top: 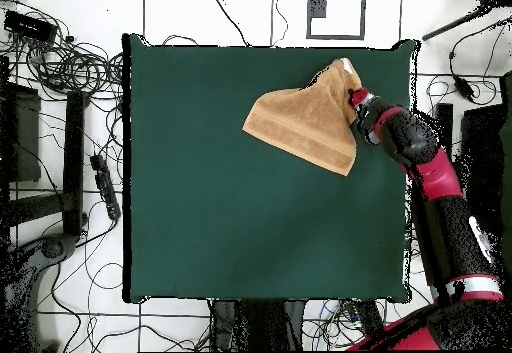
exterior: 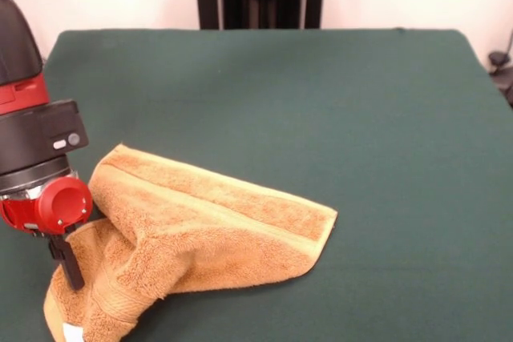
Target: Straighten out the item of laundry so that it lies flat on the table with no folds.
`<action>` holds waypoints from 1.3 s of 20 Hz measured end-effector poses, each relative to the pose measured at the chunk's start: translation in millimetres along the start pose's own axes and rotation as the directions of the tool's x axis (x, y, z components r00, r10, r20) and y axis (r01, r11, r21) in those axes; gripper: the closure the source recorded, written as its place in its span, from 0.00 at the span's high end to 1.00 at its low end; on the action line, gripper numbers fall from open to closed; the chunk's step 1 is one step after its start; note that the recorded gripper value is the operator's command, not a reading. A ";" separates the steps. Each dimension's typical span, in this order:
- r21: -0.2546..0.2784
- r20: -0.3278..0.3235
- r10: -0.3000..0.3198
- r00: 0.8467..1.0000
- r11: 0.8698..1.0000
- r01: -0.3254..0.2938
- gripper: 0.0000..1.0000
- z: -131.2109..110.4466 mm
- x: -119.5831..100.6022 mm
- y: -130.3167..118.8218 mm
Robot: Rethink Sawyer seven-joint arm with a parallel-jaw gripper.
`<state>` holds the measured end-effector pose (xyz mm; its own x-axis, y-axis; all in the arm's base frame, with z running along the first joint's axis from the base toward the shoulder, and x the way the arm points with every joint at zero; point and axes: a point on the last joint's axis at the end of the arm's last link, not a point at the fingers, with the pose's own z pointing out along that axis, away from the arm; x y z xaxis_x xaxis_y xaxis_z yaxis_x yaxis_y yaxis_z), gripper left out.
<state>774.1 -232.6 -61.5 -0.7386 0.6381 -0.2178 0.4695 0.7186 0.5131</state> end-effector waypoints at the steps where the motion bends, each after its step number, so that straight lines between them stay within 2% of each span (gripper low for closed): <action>1: 0.000 -0.001 0.000 1.000 1.000 0.000 0.00 0.0 0.2 0.0; 8: -0.003 -0.017 0.002 1.000 1.000 -0.002 0.00 -0.9 0.3 -0.6; 12: -0.006 -0.061 0.006 0.998 1.000 -0.007 0.00 -2.8 -1.5 -3.1; 13: -0.010 -0.089 0.013 0.996 1.000 -0.013 0.00 -4.5 -3.4 -6.2; 18: -0.040 -0.200 0.048 0.979 0.998 -0.057 0.00 -12.1 -14.0 -25.2; 21: -0.065 -0.245 0.062 0.968 0.995 -0.080 0.00 -14.8 -22.5 -38.2; 24: -0.116 -0.296 0.054 0.954 0.989 -0.092 0.00 -18.2 -33.3 -54.3; 26: -0.169 -0.336 0.020 0.941 0.982 -0.081 0.00 -20.6 -40.0 -69.0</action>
<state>761.3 -313.4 -71.1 -0.8487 0.5220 0.0846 0.4395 0.6072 0.6619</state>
